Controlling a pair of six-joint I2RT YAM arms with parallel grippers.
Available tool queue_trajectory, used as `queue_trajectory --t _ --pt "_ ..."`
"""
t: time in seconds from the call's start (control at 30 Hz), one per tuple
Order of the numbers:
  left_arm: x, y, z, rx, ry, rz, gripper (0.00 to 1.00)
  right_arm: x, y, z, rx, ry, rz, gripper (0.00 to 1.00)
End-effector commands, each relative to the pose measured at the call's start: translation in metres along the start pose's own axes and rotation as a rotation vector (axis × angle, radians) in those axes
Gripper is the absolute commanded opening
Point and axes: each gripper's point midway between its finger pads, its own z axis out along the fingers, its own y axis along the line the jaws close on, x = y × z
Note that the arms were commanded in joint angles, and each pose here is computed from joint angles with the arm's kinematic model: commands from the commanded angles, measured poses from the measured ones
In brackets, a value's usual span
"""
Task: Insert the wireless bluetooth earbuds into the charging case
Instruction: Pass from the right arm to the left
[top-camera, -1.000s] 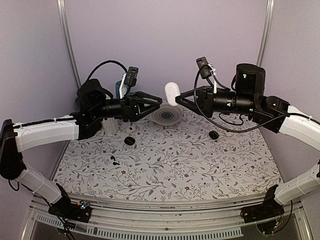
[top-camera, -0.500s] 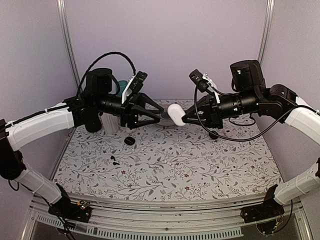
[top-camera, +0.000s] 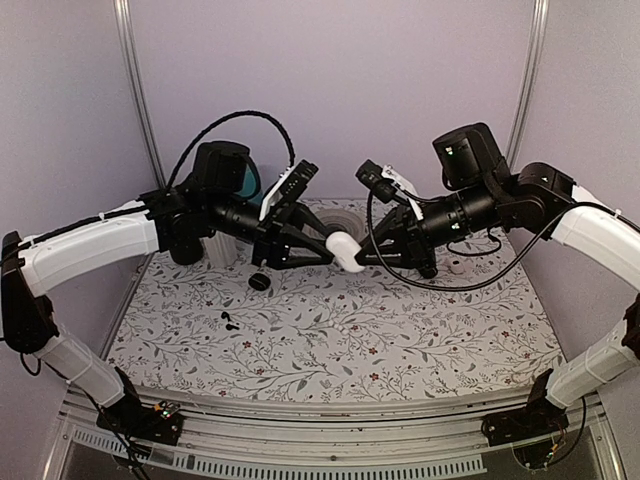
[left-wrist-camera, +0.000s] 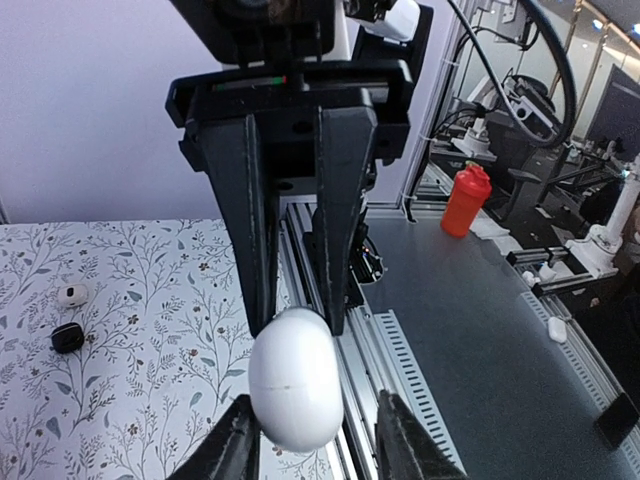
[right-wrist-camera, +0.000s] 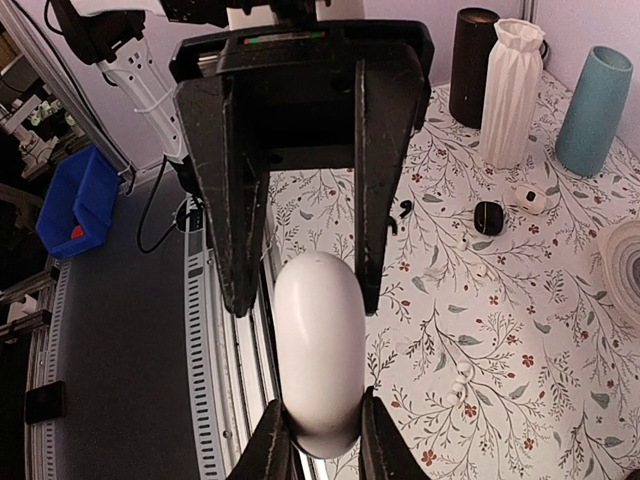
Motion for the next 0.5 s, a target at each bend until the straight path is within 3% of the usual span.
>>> queue_trajectory --t 0.0,0.47 --pt "-0.0012 -0.0099 0.0085 0.034 0.019 0.014 0.4 -0.0073 0.0021 0.002 -0.006 -0.001 -0.029 0.03" --pt "0.0027 -0.0131 0.0154 0.055 0.04 0.003 0.32 -0.0036 -0.0026 0.0065 0.02 0.032 -0.028 0.03"
